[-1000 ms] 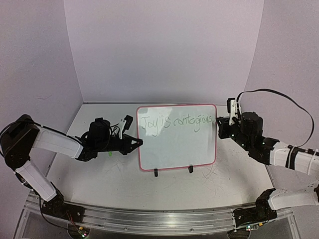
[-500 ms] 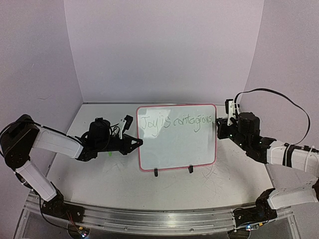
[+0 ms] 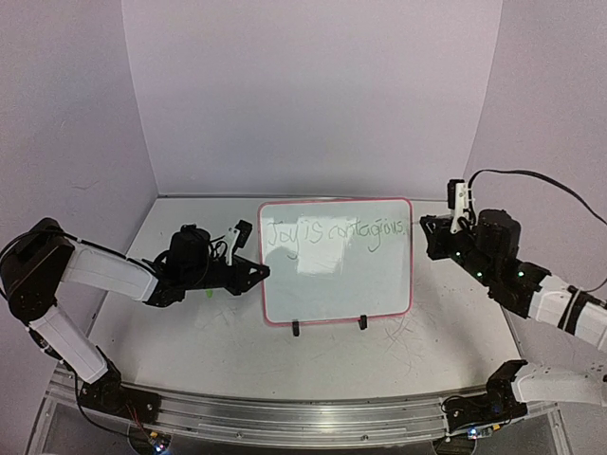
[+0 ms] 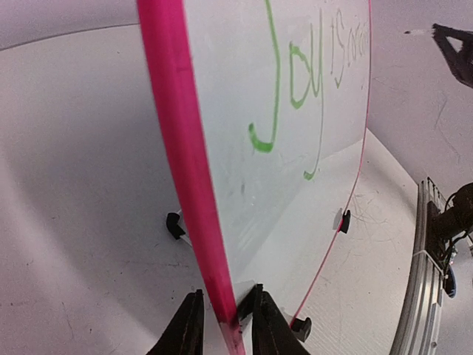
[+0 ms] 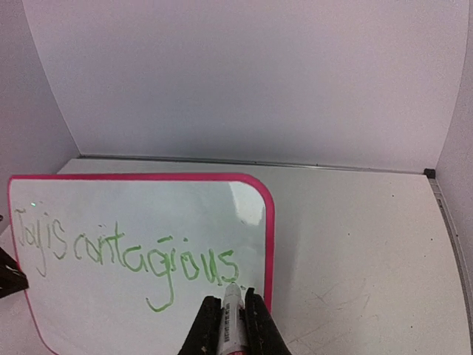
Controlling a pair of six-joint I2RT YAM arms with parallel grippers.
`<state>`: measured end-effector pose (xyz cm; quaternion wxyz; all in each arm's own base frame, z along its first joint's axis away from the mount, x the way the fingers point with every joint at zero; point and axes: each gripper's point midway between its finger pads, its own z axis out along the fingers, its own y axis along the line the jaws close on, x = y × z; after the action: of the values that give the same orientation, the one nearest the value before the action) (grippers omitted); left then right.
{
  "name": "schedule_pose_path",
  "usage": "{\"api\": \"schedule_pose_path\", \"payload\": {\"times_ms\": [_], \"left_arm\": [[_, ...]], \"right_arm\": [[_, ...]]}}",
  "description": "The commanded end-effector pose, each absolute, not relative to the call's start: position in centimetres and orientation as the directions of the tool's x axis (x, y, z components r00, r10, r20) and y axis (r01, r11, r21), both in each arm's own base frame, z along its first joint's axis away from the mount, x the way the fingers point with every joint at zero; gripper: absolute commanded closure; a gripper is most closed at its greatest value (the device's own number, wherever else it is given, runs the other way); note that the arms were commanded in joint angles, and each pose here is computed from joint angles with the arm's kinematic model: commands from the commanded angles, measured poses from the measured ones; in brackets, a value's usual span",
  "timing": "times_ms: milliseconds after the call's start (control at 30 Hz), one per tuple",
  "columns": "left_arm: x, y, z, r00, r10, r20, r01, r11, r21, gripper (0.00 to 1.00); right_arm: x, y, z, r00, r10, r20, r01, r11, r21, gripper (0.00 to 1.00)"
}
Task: Write a sentence on the whiteboard
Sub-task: Write a sentence on the whiteboard, then place the whiteboard at the center of the board, then pick up the pen cap from the center of the board.
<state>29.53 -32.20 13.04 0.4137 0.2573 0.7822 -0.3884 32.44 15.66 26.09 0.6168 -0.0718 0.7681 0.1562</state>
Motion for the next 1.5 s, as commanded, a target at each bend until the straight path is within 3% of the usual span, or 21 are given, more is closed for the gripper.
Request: {"api": "schedule_pose_path", "payload": {"times_ms": [0,133,233,333,500,600,733,933,1300,1467], "left_arm": [[30.8,-30.4,13.7,-0.505,0.080,-0.860,0.675,0.658,-0.335,0.71],[30.6,-29.7,16.1,-0.489,0.031,-0.872,0.658,0.669,-0.345,0.59],[30.3,-28.6,18.4,-0.475,-0.010,-0.880,0.638,0.685,-0.352,0.36],[30.0,-26.7,19.5,-0.495,-0.064,-0.867,0.565,0.734,-0.377,0.33],[31.2,-21.8,16.9,-0.632,-0.149,-0.761,0.252,0.889,-0.383,0.29],[32.2,-19.5,14.5,-0.727,-0.207,-0.654,0.058,0.931,-0.359,0.32],[33.4,-17.9,11.5,-0.797,-0.259,-0.545,-0.063,0.934,-0.351,0.38],[35.5,-18.9,8.1,-0.855,-0.188,-0.483,-0.056,0.960,-0.275,0.41],[32.8,-17.2,4.3,-0.900,-0.163,-0.405,-0.093,0.978,-0.187,0.39],[33.1,-17.3,2.4,-0.924,-0.126,-0.361,-0.083,0.988,-0.132,0.48]], "right_arm": [[30.5,14.2,30.5,-0.145,0.156,-0.977,-0.303,0.933,0.194,1.00],[30.4,12.6,31.2,-0.102,0.129,-0.986,-0.241,0.959,0.150,1.00],[30.6,12.4,32.0,-0.072,0.117,-0.991,-0.228,0.965,0.130,1.00],[30.9,12.7,32.9,-0.045,0.101,-0.994,-0.239,0.965,0.109,1.00],[32.0,13.9,33.5,-0.053,0.069,-0.996,-0.266,0.961,0.081,1.00],[32.3,14.4,33.3,-0.071,0.081,-0.994,-0.279,0.955,0.097,1.00],[32.3,14.9,33.3,-0.075,0.100,-0.992,-0.301,0.946,0.118,1.00],[31.9,15.6,33.7,-0.077,0.113,-0.991,-0.342,0.930,0.133,1.00],[31.6,16.6,33.2,-0.087,0.090,-0.992,-0.401,0.909,0.118,1.00],[31.5,17.0,33.8,-0.071,0.101,-0.992,-0.421,0.899,0.122,1.00]]}}
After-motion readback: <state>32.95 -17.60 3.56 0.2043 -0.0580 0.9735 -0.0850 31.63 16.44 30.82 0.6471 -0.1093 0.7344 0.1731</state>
